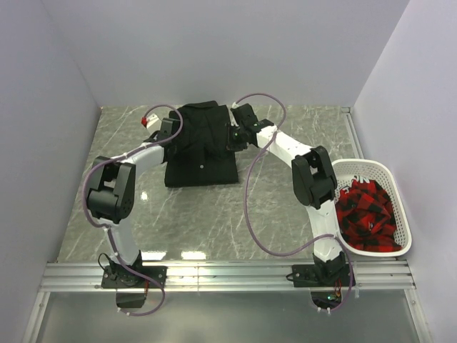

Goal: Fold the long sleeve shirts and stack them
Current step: Fold the shirt

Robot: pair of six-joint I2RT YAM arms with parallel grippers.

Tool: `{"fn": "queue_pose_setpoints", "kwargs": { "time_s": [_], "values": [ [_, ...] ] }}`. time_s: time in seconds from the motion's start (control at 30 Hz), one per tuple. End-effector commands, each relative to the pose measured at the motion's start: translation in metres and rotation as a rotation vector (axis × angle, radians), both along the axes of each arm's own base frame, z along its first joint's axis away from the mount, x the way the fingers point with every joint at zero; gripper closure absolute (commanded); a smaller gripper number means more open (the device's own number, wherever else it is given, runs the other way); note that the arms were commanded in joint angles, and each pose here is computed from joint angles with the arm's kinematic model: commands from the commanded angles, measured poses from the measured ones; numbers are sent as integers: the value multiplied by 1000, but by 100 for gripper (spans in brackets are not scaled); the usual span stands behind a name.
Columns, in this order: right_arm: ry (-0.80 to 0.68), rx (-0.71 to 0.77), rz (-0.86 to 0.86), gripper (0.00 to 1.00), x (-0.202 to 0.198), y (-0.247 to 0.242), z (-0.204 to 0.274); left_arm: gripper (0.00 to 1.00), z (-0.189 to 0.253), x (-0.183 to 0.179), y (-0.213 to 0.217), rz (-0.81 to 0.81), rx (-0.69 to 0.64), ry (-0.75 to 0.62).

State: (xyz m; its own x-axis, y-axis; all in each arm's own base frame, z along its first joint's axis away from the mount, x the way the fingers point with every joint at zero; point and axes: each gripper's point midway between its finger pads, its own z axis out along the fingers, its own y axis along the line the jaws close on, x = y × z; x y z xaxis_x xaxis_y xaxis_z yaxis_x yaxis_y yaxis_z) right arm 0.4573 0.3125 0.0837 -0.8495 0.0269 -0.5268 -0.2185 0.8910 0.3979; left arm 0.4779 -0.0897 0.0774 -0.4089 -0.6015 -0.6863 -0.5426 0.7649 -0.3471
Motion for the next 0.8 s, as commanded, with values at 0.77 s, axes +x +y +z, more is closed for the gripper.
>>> {"fn": "queue_pose_setpoints", "kwargs": {
  "time_s": [0.77],
  "values": [
    [-154,306,201,49,-33,38,59,98,8,37,7,68,11,-105]
  ]
}}
